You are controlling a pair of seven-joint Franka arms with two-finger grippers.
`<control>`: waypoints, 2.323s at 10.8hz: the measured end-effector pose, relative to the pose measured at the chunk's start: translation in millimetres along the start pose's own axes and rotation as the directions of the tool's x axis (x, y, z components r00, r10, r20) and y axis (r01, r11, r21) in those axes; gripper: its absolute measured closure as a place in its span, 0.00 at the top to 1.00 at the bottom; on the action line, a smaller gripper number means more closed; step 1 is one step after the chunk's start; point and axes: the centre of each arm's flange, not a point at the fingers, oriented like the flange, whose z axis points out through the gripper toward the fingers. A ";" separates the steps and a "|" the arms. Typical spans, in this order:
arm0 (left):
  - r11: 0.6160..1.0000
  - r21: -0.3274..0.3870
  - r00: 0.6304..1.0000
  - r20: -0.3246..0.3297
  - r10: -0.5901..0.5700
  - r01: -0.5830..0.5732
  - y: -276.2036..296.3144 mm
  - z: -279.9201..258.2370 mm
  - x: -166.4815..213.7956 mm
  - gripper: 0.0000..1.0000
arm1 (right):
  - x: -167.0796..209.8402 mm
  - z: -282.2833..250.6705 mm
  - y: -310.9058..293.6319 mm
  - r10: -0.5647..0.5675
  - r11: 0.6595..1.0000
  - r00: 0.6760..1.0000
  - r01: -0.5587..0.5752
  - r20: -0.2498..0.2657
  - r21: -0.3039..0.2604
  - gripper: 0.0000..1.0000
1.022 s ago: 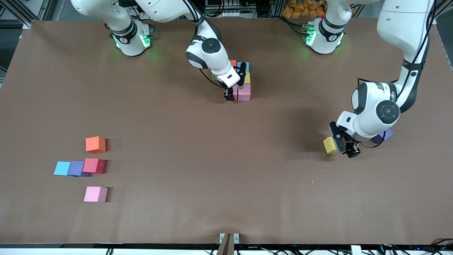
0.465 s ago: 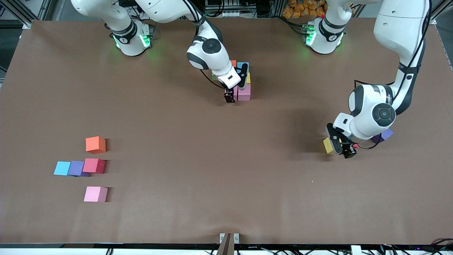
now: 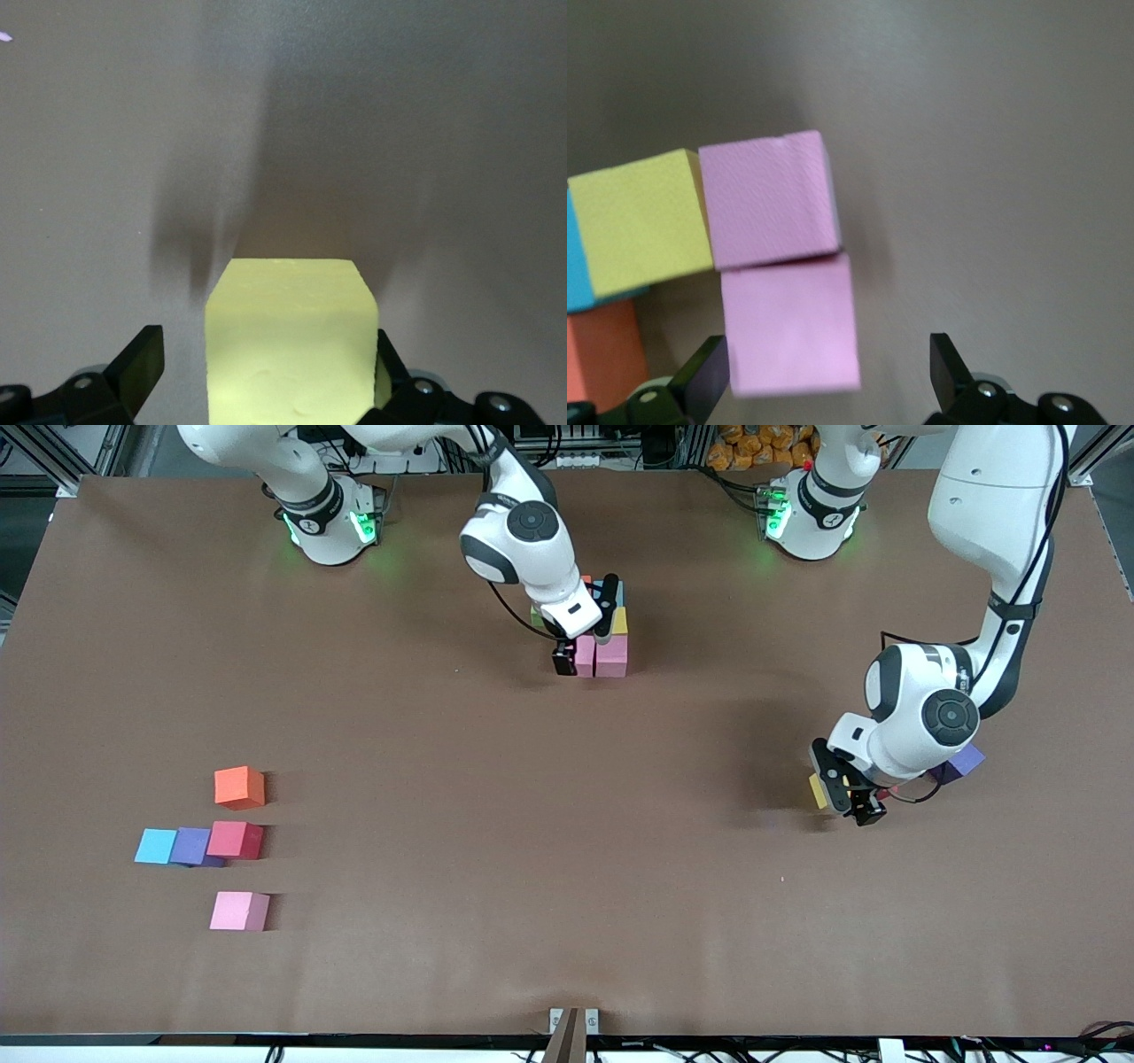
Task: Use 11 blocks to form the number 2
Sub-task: 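Lift the yellow cube with the left gripper while the right gripper grasps orange, then carry the yellow cube to the pink cubes with the left gripper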
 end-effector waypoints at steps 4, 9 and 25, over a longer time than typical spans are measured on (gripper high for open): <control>1.000 0.020 1.000 -0.006 0.003 -0.003 -1.5 7.1 2.1 0.89 | -53.4 -58.7 114.1 0.207 0.978 0.976 -0.205 0.061 -0.031 1.00; 0.994 0.031 0.993 -0.059 -0.107 0.109 -6.3 -2.0 17.6 0.63 | -179.8 -134.2 289.9 0.551 0.834 0.832 -0.548 0.057 -0.061 1.00; 0.995 0.021 0.994 -0.055 -0.092 0.094 27.4 -95.6 221.4 0.61 | -536.6 -39.4 403.7 0.832 0.516 0.502 -0.857 0.234 0.005 1.00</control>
